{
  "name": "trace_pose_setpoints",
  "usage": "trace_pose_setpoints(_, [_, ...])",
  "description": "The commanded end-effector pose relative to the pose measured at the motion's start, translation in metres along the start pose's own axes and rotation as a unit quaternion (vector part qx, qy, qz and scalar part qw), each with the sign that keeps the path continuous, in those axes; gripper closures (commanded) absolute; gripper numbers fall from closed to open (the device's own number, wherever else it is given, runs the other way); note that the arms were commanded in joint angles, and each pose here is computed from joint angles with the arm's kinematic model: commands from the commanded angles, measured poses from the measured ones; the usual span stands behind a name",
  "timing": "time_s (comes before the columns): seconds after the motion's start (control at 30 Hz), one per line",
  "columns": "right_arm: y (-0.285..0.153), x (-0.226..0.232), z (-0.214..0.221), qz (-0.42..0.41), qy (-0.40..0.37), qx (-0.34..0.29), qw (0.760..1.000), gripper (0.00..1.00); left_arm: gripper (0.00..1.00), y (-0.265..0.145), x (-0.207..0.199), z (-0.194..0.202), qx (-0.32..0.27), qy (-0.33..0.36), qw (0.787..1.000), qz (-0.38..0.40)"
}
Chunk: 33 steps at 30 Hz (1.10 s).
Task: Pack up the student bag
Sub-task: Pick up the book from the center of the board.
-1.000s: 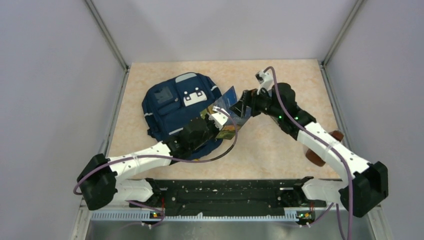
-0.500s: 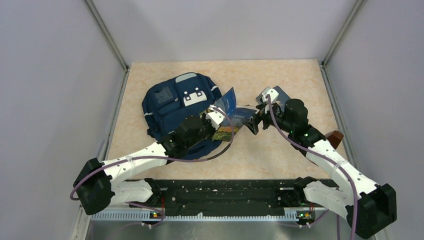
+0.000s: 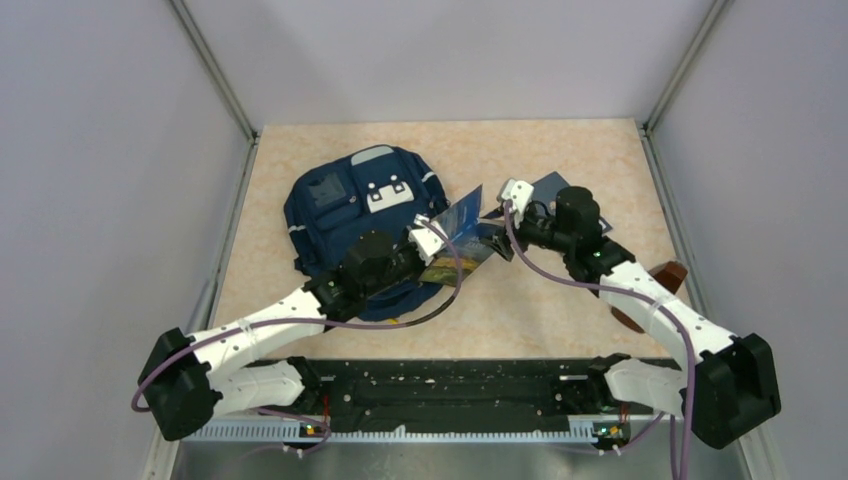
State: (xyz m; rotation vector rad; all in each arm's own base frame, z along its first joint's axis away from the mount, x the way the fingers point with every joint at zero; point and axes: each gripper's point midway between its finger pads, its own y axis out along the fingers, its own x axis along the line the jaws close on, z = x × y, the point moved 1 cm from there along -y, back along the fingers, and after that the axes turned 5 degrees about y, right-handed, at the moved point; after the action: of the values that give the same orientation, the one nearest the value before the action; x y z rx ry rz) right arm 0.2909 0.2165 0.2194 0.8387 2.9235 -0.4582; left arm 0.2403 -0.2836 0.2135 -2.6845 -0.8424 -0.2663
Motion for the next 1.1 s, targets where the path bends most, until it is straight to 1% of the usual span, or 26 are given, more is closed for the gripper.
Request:
trace_pose_setpoints(0.0, [0.004,0.0,-0.024,-0.03,-0.04,-0.03,0.998,0.42,1.0,-0.004,0.007,-0.035,-0.063,0.011,0.998,-0.003])
trace_pose_setpoints(0.03, [0.003,0.001,-0.026,-0.031,-0.036,-0.032,0.998,0.49,1.0,-0.004,0.007,-0.035,-0.063,0.011,0.998,-0.003])
trace_pose_setpoints(0.07, [0.003,0.002,-0.026,-0.033,-0.033,-0.032,0.998,0.58,1.0,-0.004,0.008,-0.035,-0.063,0.012,0.998,-0.005])
trace_pose_setpoints(0.1, [0.003,0.003,-0.029,-0.036,-0.03,-0.03,0.998,0.74,1.0,-0.004,0.008,-0.036,-0.063,0.012,0.998,-0.006])
trace_pose_setpoints(0.13, [0.002,0.001,-0.032,-0.033,-0.027,-0.03,0.999,0.98,1.0,-0.004,0.009,-0.036,-0.062,0.011,0.998,-0.008])
trace_pose_setpoints(0.2, [0.001,0.002,-0.031,-0.03,-0.01,-0.021,0.999,1.0,1.0,-0.004,0.011,-0.039,-0.065,0.008,0.998,-0.012])
trace_pose_setpoints(0.23, [-0.001,0.003,-0.031,-0.032,-0.01,-0.02,0.999,1.0,0.93,-0.004,0.011,-0.04,-0.066,0.007,0.998,-0.011])
trace_pose_setpoints(0.33, [-0.005,0.009,-0.039,-0.038,-0.016,-0.038,0.998,1.0,0.61,-0.005,0.014,-0.047,-0.062,0.002,0.998,-0.012])
trace_pose_setpoints(0.37, [-0.008,0.013,-0.041,-0.043,-0.016,-0.044,0.998,1.0,0.51,-0.005,0.016,-0.048,-0.059,0.0,0.998,-0.013])
trace_pose_setpoints(0.4, [-0.01,0.016,-0.048,-0.047,-0.021,-0.058,0.997,1.0,0.44,-0.005,0.018,-0.049,-0.056,-0.001,0.998,-0.014])
trace_pose_setpoints(0.47, [-0.016,0.021,-0.058,-0.054,-0.028,-0.078,0.995,1.0,0.36,-0.004,0.021,-0.05,-0.053,0.001,0.998,-0.016])
trace_pose_setpoints(0.57, [-0.026,0.031,-0.07,-0.071,-0.037,-0.098,0.992,1.0,0.3,-0.001,0.025,-0.046,-0.045,0.003,0.999,-0.021])
trace_pose_setpoints(0.7, [-0.037,0.041,-0.084,-0.09,-0.043,-0.118,0.988,1.0,0.26,0.006,0.021,-0.048,-0.039,-0.004,0.999,0.004])
trace_pose_setpoints(0.73, [-0.039,0.044,-0.087,-0.095,-0.045,-0.123,0.987,1.0,0.27,0.008,0.017,-0.049,-0.037,-0.005,0.999,0.016])
trace_pose_setpoints(0.77, [-0.041,0.045,-0.09,-0.098,-0.045,-0.126,0.986,1.0,0.37,0.008,0.014,-0.049,-0.035,-0.006,0.999,0.027])
trace_pose_setpoints(0.83, [-0.044,0.046,-0.096,-0.098,-0.041,-0.131,0.986,1.0,0.67,0.007,0.01,-0.051,-0.035,-0.005,0.998,0.043])
trace_pose_setpoints(0.87, [-0.045,0.044,-0.098,-0.091,-0.035,-0.131,0.987,0.94,0.87,0.006,0.01,-0.052,-0.036,-0.003,0.998,0.044])
trace_pose_setpoints(0.9, [-0.047,0.042,-0.1,-0.08,-0.025,-0.131,0.988,0.76,0.99,0.003,0.011,-0.054,-0.036,-0.001,0.998,0.041])
trace_pose_setpoints(0.97, [-0.05,0.036,-0.105,-0.058,-0.018,-0.133,0.989,0.4,1.0,-0.006,0.016,-0.059,-0.043,0.007,0.999,0.031])
trace_pose_setpoints(1.0, [-0.053,0.035,-0.104,-0.051,-0.013,-0.128,0.99,0.15,1.0,-0.011,0.017,-0.06,-0.046,0.013,0.998,0.033])
trace_pose_setpoints(1.03, [-0.055,0.034,-0.104,-0.044,-0.013,-0.128,0.991,0.03,1.0,-0.017,0.015,-0.065,-0.054,0.019,0.998,0.04])
trace_pose_setpoints(1.07, [-0.057,0.034,-0.105,-0.04,-0.015,-0.13,0.991,0.02,1.0,-0.023,0.012,-0.063,-0.048,0.022,0.997,0.054])
